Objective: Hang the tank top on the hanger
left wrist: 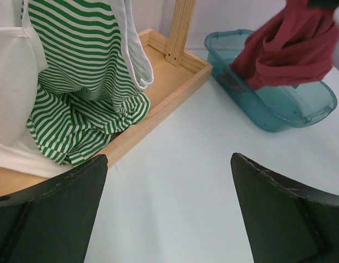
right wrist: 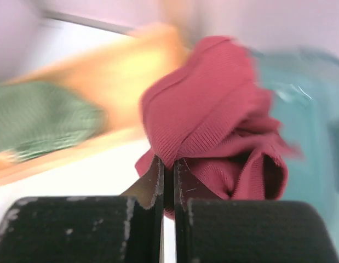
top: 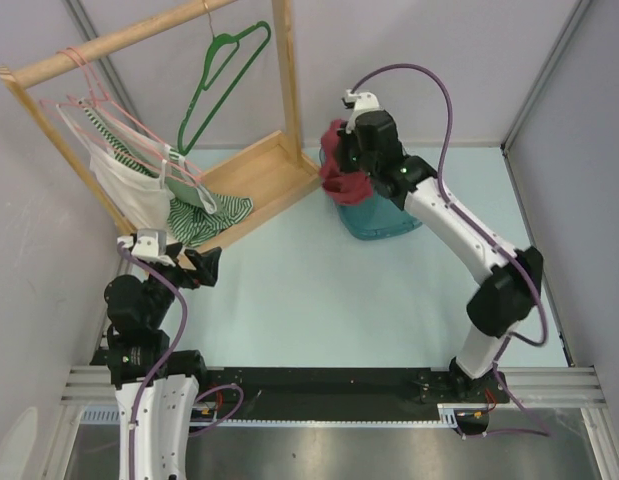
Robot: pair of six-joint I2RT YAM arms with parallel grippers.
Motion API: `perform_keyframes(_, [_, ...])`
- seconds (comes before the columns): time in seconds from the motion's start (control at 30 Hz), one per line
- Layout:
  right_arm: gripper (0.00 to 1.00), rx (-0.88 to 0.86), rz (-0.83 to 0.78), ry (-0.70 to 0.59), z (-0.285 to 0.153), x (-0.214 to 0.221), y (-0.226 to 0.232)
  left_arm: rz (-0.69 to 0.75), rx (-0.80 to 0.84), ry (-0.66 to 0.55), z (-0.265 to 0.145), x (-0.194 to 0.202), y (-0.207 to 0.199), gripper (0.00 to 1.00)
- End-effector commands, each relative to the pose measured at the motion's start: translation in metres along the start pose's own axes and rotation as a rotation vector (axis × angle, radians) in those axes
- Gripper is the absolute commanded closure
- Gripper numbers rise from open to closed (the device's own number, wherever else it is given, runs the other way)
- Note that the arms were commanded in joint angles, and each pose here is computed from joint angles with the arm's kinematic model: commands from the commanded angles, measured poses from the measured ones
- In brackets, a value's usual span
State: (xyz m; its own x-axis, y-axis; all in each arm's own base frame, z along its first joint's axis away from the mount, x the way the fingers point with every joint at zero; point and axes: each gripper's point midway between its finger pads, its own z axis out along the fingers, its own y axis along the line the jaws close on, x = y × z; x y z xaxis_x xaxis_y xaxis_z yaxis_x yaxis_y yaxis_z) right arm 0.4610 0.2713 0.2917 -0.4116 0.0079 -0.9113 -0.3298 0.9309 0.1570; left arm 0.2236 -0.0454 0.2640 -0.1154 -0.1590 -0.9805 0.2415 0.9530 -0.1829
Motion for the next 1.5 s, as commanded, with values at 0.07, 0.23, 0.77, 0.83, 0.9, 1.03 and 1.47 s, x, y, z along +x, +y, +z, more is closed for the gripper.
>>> perform_keyframes(0.07, [1.00, -0.337, -0.101, -0.206, -0.107, -0.054, 0.128, 0.029, -0.006, -0.040, -0.003, -0.008, -0.001, 0.01])
perform_keyframes(0.23, [1.00, -0.448, -0.086, -0.262, -0.153, -0.060, 0.155, 0.035, 0.003, -0.049, -0.005, -0.009, -0.004, 0.01])
perform_keyframes(0.77, [0.11, -0.147, -0.040, 0.341, -0.104, 0.203, 0.074, 0.049, 0.049, -0.048, -0.006, -0.009, -0.014, 0.01])
perform_keyframes(0.83, [0.11, -0.179, -0.042, 0.370, -0.113, 0.221, 0.077, 0.046, 0.051, -0.038, -0.004, -0.006, -0.014, 0.01])
perform_keyframes(0.9, [0.11, -0.219, -0.002, 0.348, -0.119, 0.219, 0.082, 0.045, 0.050, -0.036, -0.004, -0.006, -0.014, 0.01])
perform_keyframes(1.03, [0.14, -0.175, 0.033, 0.371, -0.125, 0.236, 0.070, 0.038, 0.069, -0.033, -0.005, -0.005, -0.018, 0.01])
perform_keyframes(1.47, [0.13, 0.049, -0.006, 0.533, -0.111, 0.300, 0.031, 0.030, 0.086, -0.006, -0.001, 0.001, -0.022, 0.01])
